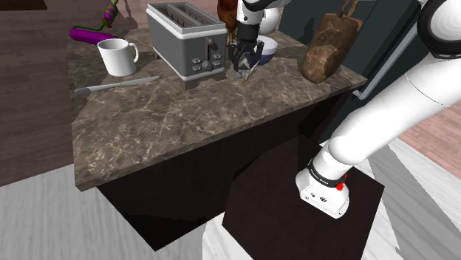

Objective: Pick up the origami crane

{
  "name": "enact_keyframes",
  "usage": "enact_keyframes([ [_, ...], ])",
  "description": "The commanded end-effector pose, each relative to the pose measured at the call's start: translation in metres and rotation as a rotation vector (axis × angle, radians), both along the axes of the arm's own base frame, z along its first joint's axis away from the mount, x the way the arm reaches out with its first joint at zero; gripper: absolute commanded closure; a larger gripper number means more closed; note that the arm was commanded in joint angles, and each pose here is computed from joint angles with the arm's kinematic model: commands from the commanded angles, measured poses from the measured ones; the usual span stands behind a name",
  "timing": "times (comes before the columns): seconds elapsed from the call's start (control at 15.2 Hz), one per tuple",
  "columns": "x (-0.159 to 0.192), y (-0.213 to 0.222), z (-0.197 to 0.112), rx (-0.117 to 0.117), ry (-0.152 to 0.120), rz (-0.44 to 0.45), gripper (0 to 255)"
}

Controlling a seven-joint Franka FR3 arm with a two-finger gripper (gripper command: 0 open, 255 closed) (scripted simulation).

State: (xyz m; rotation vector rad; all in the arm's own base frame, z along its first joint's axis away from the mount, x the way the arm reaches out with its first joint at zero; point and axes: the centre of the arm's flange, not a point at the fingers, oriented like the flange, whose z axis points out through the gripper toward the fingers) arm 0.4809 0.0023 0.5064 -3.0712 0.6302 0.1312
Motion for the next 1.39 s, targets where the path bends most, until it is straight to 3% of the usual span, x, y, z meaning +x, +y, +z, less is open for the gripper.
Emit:
enact_keyframes([
  [0.0, 0.0, 0.0, -0.002, 0.0, 0.005, 0.0, 255],
  [0.2, 0.0, 0.001, -0.002, 0.0, 0.005, 0.0, 255],
  [1.32, 0.0, 0.001, 0.078, 0.0, 0.005, 0.0, 255],
])
